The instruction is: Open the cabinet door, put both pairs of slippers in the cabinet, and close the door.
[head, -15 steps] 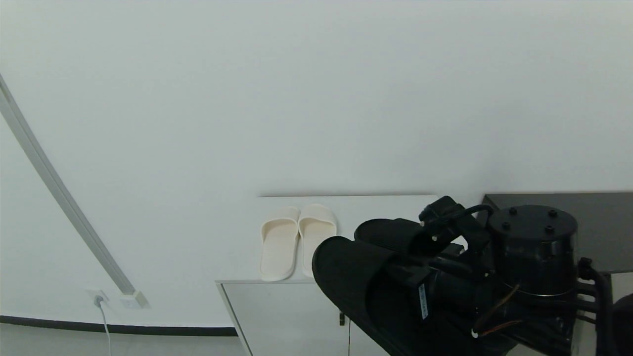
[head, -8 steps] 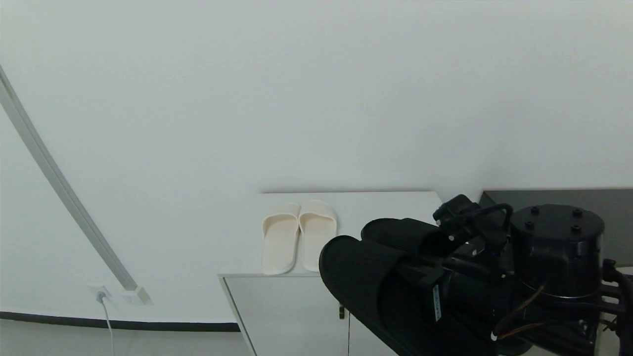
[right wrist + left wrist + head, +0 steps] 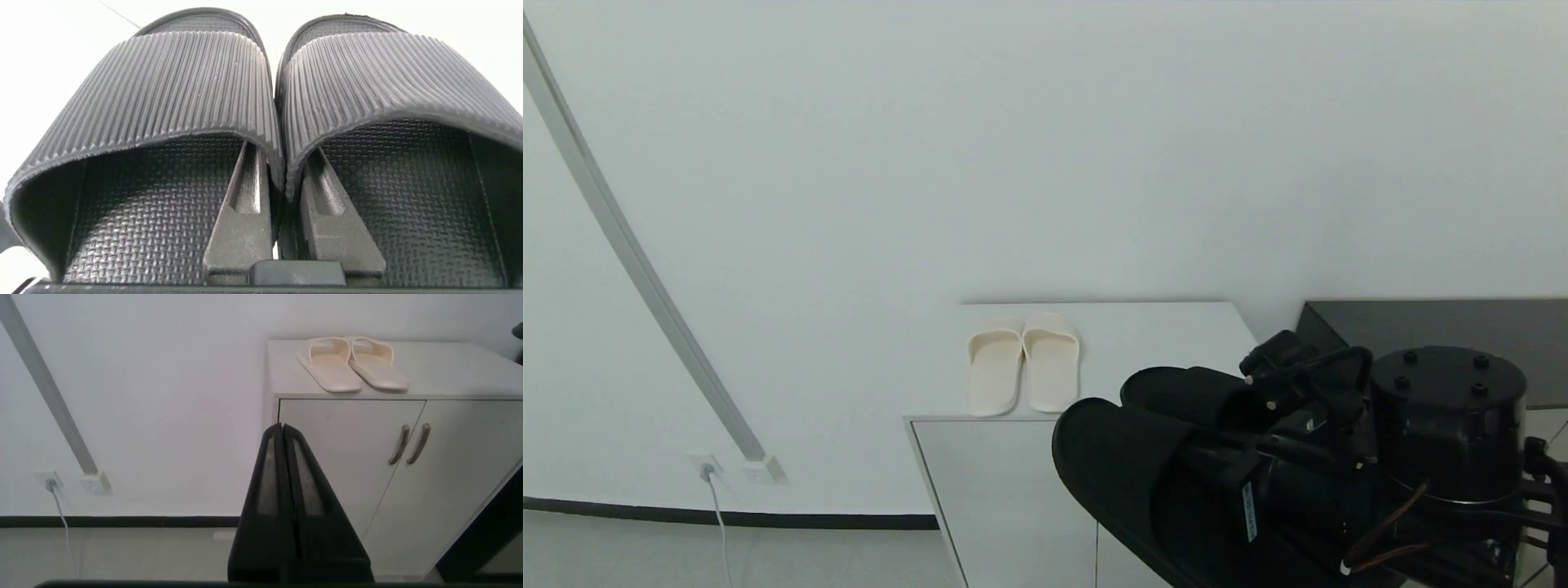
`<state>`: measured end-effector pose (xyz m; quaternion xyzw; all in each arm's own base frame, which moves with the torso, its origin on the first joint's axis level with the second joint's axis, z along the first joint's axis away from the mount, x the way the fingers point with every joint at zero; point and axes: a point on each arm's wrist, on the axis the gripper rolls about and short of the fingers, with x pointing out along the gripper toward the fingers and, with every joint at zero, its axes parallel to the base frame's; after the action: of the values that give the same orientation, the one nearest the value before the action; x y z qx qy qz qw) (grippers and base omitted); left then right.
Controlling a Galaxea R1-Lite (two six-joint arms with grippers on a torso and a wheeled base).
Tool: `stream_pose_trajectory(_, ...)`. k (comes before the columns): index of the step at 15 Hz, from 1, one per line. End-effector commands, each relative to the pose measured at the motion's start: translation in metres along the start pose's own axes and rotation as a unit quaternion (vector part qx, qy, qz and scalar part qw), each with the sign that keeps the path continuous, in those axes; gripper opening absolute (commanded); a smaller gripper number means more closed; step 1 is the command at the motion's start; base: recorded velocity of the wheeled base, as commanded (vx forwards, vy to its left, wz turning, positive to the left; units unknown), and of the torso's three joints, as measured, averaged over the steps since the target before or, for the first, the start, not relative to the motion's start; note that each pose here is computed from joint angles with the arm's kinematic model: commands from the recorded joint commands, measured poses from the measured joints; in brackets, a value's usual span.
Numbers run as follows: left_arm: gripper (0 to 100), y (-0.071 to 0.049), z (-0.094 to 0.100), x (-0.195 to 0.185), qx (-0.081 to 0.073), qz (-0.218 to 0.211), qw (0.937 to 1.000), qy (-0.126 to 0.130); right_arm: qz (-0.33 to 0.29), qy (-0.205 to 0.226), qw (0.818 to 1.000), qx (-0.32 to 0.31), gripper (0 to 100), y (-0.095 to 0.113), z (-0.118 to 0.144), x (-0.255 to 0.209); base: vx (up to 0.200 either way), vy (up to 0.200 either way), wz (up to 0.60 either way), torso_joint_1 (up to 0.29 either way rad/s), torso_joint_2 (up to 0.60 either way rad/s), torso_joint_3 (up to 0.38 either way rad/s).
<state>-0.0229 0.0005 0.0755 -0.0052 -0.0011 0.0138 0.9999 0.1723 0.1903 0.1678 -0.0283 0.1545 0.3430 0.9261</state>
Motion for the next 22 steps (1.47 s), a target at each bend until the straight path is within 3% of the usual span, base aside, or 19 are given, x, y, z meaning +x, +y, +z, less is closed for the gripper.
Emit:
stream_pose_trajectory(1, 0, 0.0000, 0.0001, 0.0001, 0.000, 0.001, 1.0000, 0.000, 0.000, 0.002, 1.000, -0.001, 0, 0.0003, -0.0011, 0.0008, 0.000, 0.000, 0.00, 0.000, 0.00, 0.000)
stream_pose_trajectory(12, 0, 0.0000, 0.0001, 0.0001, 0.000, 0.001, 1.0000, 0.000, 0.001, 0.008, 1.000, -0.009, 0, 0.0004, -0.0042, 0.0002, 0.000, 0.000, 0.00, 0.000, 0.00, 0.000)
stream_pose_trajectory(19, 0, 0.0000, 0.0001, 0.0001, 0.000, 0.000, 1.0000, 0.000, 0.001, 0.011, 1.000, -0.012, 0, 0.0002, -0.0058, 0.0004, 0.000, 0.000, 0.00, -0.142, 0.30, 0.164)
stream_pose_trajectory(20, 100, 0.0000, 0.0001, 0.0001, 0.000, 0.000, 1.0000, 0.000, 0.001, 0.011, 1.000, -0.012, 0, 0.0003, -0.0061, 0.0007, 0.000, 0.000, 0.00, -0.163, 0.35, 0.198)
stream_pose_trajectory(22, 100, 0.0000, 0.0001, 0.0001, 0.000, 0.000, 1.0000, 0.000, 0.000, 0.012, 1.000, -0.012, 0, 0.0002, -0.0066, 0.0006, 0.000, 0.000, 0.00, -0.154, 0.35, 0.195)
